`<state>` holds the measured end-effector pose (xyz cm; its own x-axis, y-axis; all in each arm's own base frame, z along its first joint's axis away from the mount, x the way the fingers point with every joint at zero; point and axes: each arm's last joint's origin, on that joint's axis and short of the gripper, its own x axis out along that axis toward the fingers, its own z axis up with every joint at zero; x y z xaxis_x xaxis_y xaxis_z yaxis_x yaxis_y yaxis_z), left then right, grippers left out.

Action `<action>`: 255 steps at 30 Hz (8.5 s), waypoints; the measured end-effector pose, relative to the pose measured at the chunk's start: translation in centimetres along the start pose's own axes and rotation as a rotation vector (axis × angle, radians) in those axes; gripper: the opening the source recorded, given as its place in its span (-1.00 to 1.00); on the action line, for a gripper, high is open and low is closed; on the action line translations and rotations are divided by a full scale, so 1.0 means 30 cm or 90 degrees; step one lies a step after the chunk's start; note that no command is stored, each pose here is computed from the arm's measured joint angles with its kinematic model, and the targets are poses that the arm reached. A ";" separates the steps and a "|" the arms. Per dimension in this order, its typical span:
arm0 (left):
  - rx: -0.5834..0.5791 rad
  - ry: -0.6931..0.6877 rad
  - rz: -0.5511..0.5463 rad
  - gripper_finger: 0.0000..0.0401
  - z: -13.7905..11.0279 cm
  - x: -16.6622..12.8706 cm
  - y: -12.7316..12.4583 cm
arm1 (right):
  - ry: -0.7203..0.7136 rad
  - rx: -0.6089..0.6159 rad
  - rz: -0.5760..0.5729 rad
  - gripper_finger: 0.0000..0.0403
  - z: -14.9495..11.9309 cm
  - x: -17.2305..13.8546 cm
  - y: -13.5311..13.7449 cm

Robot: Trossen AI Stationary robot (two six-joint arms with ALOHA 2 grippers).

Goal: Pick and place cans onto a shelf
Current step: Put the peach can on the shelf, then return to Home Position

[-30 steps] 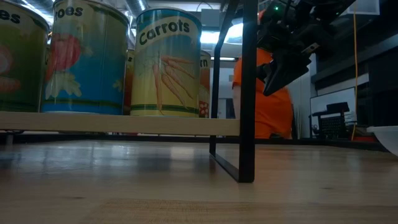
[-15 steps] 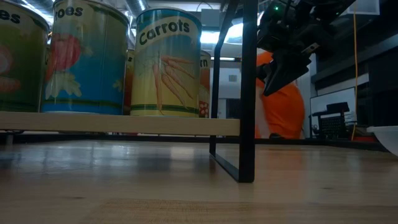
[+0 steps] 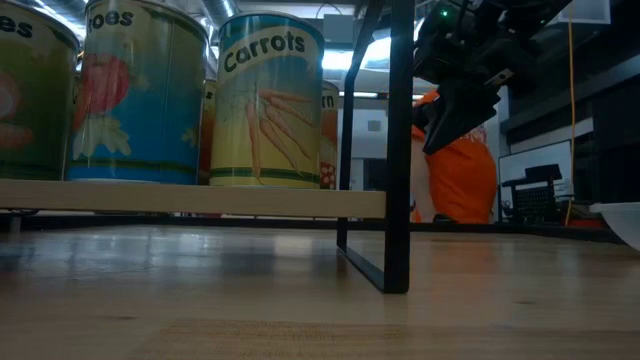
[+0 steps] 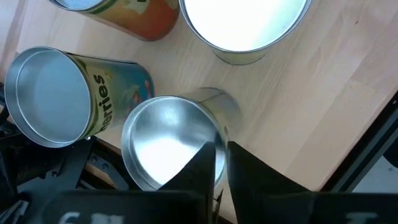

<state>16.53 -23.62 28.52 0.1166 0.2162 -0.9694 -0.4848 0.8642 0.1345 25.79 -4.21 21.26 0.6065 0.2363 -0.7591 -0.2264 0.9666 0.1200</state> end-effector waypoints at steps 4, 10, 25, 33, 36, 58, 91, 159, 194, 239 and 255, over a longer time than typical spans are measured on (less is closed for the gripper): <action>0.000 0.000 0.000 -0.76 0.000 0.000 0.000 | 0.000 0.000 0.000 -0.69 0.000 0.000 0.000; 0.000 0.000 0.000 -0.67 0.000 0.000 0.000 | 0.000 0.000 0.000 -0.69 0.000 0.000 0.000; 0.001 -0.026 -0.072 -0.90 0.056 -0.101 -0.008 | 0.000 0.000 0.000 -0.69 0.000 0.000 0.000; 0.053 -0.275 -0.134 -0.99 0.195 -0.265 0.010 | 0.000 0.000 0.000 -0.69 0.000 0.000 0.000; 0.108 -0.367 -0.116 -0.99 0.268 -0.316 0.029 | 0.000 -0.001 0.000 -0.69 0.000 0.000 0.000; 0.346 -0.629 0.054 -0.99 0.441 -0.660 0.367 | -0.001 -0.001 0.000 -0.69 0.000 0.000 0.000; 0.113 -0.652 -0.090 -0.99 0.166 -0.068 0.587 | -0.009 -0.006 -0.003 -0.69 0.005 0.000 -0.001; 0.188 -1.035 -0.204 -1.00 0.070 0.447 0.726 | -0.037 -0.017 -0.010 -0.69 0.020 -0.001 -0.005; 0.123 -0.896 -0.221 -1.00 0.094 0.529 0.765 | -0.290 -0.012 -0.053 -0.69 -0.066 -0.493 0.213; 0.124 -0.895 -0.219 -1.00 0.094 0.530 0.764 | -0.553 -0.033 -0.170 -0.69 -0.457 -0.295 0.227; 0.124 -0.895 -0.219 -1.00 0.094 0.530 0.764 | -0.553 -0.019 -0.195 -0.69 -0.457 -0.296 0.223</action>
<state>9.71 0.92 16.77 0.9888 0.1475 0.0226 -0.1488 0.9857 0.0785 8.44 -1.19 20.02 0.9996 -0.0268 -0.0066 0.0265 0.9991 -0.0333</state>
